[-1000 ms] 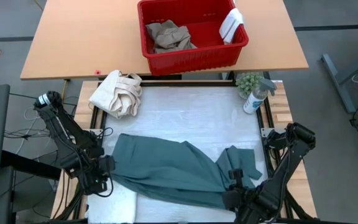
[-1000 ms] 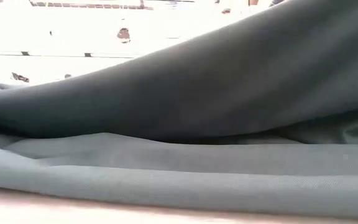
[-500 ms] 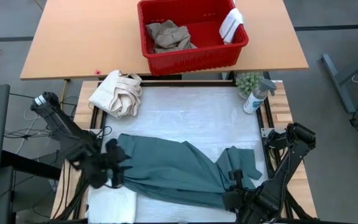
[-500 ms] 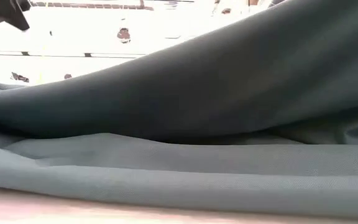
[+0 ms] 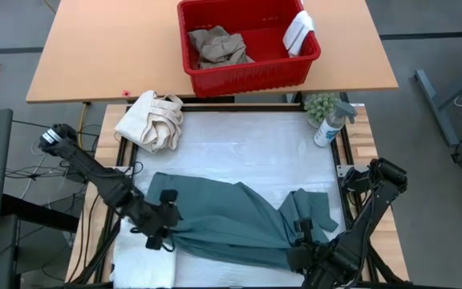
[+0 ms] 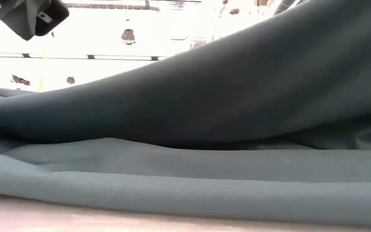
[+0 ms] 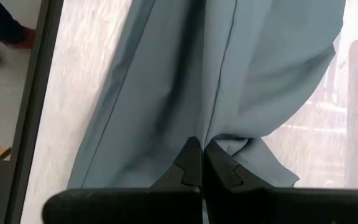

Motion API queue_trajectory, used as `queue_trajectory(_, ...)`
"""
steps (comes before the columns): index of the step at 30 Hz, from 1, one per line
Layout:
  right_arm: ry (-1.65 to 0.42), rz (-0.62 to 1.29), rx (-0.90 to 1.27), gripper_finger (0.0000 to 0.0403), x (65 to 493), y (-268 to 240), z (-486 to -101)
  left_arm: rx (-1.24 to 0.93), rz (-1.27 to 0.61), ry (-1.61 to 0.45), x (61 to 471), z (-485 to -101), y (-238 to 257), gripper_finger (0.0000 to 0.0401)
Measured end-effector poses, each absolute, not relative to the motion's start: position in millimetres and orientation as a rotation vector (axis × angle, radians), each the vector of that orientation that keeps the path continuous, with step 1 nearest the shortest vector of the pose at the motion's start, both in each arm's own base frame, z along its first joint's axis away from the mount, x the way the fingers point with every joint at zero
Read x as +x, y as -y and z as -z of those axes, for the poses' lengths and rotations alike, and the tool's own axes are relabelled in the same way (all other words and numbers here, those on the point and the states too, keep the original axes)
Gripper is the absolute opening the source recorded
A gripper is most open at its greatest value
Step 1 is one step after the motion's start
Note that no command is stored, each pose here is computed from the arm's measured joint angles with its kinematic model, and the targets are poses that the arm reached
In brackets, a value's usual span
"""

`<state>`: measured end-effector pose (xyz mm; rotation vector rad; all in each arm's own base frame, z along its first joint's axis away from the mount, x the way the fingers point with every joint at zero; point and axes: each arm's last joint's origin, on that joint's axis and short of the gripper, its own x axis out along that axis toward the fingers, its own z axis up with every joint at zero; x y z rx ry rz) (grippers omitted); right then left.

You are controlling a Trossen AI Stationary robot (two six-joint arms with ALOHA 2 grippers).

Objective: Fold Laundry from Bin
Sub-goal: Fold the blue pants

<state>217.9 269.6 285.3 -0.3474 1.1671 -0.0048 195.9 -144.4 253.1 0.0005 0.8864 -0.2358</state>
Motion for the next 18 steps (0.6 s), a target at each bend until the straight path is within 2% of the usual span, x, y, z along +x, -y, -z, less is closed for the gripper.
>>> queue_trajectory(5,-1.165,0.005,-0.342,0.0019,218.0,-269.9,-285.3,0.12,0.286,-0.945,209.7,-233.2,152.8,0.0203)
queue_trajectory(18,-1.162,0.004,-0.338,0.0019,218.3,-270.2,-285.4,0.153,0.234,-1.047,231.3,-199.2,155.6,0.0203)
